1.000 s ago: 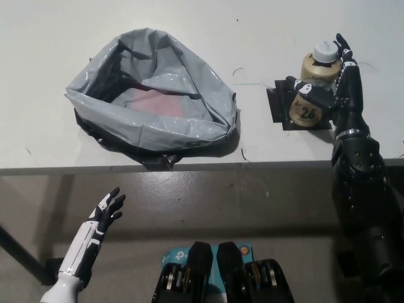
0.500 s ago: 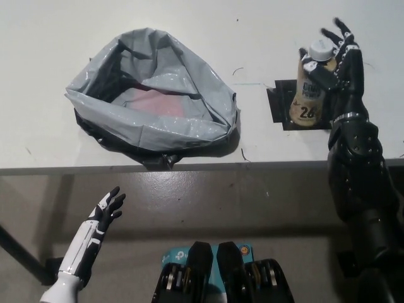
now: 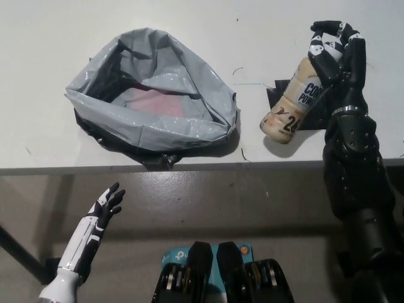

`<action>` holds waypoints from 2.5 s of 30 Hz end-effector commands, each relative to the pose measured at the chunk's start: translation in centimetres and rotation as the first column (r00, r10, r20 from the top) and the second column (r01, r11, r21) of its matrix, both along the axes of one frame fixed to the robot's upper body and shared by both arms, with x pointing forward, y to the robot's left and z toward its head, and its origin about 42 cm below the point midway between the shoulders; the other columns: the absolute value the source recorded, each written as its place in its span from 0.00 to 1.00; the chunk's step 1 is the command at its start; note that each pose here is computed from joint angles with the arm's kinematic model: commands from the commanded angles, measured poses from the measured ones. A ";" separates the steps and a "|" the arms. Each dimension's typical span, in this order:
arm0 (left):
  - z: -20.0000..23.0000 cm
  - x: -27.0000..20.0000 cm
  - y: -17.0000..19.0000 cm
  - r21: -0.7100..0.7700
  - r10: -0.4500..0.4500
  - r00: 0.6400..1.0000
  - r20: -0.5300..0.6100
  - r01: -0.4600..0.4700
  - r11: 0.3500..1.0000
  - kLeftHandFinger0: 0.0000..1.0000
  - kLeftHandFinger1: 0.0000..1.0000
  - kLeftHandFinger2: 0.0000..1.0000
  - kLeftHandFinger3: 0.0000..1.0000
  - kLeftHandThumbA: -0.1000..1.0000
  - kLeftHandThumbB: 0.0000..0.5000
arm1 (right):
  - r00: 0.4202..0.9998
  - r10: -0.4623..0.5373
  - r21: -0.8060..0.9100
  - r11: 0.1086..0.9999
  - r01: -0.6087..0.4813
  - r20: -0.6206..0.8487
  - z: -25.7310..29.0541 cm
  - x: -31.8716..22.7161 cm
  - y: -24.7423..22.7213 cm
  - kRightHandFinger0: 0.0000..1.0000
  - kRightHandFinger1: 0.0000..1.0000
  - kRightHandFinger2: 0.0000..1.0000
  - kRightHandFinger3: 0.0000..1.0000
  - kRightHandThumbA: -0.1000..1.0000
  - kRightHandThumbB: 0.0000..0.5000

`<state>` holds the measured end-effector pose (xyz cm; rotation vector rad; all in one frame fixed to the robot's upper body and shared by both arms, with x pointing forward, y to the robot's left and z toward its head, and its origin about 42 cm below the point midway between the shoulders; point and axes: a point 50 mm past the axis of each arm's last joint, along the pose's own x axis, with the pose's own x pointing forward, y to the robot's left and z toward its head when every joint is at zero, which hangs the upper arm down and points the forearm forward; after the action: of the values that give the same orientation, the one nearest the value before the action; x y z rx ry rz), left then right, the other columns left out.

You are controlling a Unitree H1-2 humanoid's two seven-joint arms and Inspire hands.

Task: Use the right hand to pick up a bottle of protein shake and place it into a plastic bag on the left side

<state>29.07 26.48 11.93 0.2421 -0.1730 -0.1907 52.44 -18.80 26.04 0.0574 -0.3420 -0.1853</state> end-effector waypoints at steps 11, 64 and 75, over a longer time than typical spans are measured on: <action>1.4 0.2 0.5 0.010 -0.015 0.998 0.062 0.014 1.000 1.00 1.00 1.00 1.00 1.00 0.65 | 0.988 0.030 0.147 0.988 -0.053 0.153 6.5 0.3 2.4 0.00 0.13 0.45 0.40 0.21 0.50; 3.0 -0.6 -1.0 0.048 -0.094 0.992 0.083 0.090 0.995 1.00 1.00 1.00 1.00 1.00 0.70 | 0.903 0.406 -0.879 0.371 -0.301 -0.139 7.0 1.7 22.1 1.00 1.00 1.00 1.00 0.81 0.88; 2.9 -0.6 -0.9 0.057 -0.091 0.993 0.080 0.087 0.995 1.00 1.00 1.00 1.00 1.00 0.68 | 0.879 0.462 -0.930 0.257 -0.263 -0.121 6.1 1.2 21.8 1.00 1.00 1.00 1.00 0.91 0.82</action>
<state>28.43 25.27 13.90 0.2621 -0.2263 -0.2543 53.33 2.51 28.22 -1.0052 -0.4342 0.5076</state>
